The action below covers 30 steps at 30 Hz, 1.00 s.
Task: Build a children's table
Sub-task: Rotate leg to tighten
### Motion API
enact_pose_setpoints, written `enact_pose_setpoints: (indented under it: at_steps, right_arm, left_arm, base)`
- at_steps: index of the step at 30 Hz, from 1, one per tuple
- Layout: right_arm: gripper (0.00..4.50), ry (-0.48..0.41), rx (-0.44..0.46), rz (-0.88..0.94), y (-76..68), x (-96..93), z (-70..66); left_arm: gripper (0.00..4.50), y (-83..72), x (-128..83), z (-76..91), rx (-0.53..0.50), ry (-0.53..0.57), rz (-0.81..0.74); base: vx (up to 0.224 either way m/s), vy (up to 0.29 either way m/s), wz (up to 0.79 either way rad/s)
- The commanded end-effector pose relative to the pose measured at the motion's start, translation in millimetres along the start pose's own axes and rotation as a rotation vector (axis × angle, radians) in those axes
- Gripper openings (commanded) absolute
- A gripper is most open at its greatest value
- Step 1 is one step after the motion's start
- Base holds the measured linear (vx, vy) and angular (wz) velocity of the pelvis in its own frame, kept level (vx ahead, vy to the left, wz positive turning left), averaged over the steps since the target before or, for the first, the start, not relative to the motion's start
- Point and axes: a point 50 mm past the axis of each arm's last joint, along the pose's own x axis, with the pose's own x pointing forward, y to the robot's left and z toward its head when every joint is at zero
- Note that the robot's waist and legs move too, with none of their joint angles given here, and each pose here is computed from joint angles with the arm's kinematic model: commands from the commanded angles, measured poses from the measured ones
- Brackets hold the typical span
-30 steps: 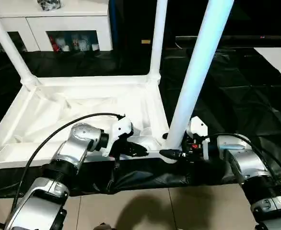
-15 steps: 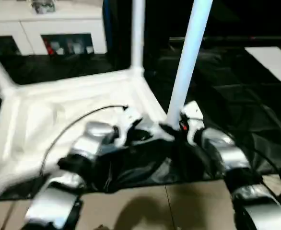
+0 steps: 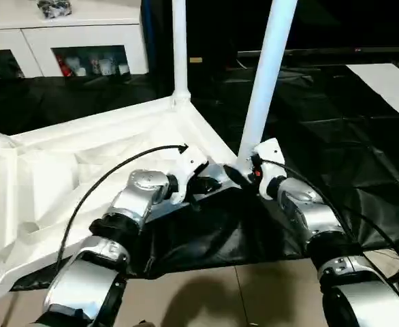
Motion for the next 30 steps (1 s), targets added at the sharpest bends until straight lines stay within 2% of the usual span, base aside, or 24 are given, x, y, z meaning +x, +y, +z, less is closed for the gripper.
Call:
enact_pose_setpoints:
  at_steps: [1,4,7,12,18,25,30]
  right_arm:
    - [3.70,-0.010,-0.096,0.288,35.6,7.6,1.2]
    - [3.70,-0.030,-0.122,0.388,30.0,-6.1,2.6]
    - [3.70,-0.026,-0.142,0.437,28.5,-12.2,2.0]
    - [3.70,0.017,-0.162,0.644,29.3,-33.7,-2.6]
    - [3.70,0.079,-0.155,0.773,31.9,-46.7,-8.7]
    - [3.04,0.113,-0.156,0.812,35.6,-50.0,-11.7]
    - [2.74,0.115,-0.160,0.822,40.4,-49.9,-12.2]
  left_arm:
    - [0.00,-15.6,8.7,15.6,0.066,-0.091,-0.132]
    - [0.00,-17.7,-0.3,15.6,0.080,-0.110,-0.213]
    - [0.00,-18.8,-3.9,15.3,0.094,-0.112,-0.248]
    - [0.00,-18.5,-17.4,9.3,0.112,-0.085,-0.324]
    - [0.00,-16.3,-28.9,4.0,0.107,-0.052,-0.366]
    - [0.00,-17.6,-31.6,1.9,0.104,-0.042,-0.378]
    - [0.00,-17.2,-30.1,1.7,0.098,-0.051,-0.347]
  base:
    - [0.000,0.000,0.00]
    - [0.000,0.000,0.00]
    - [0.000,0.000,0.00]
    - [0.000,0.000,0.00]
    - [0.000,0.000,0.00]
    - [0.000,0.000,0.00]
    - [0.000,0.000,0.00]
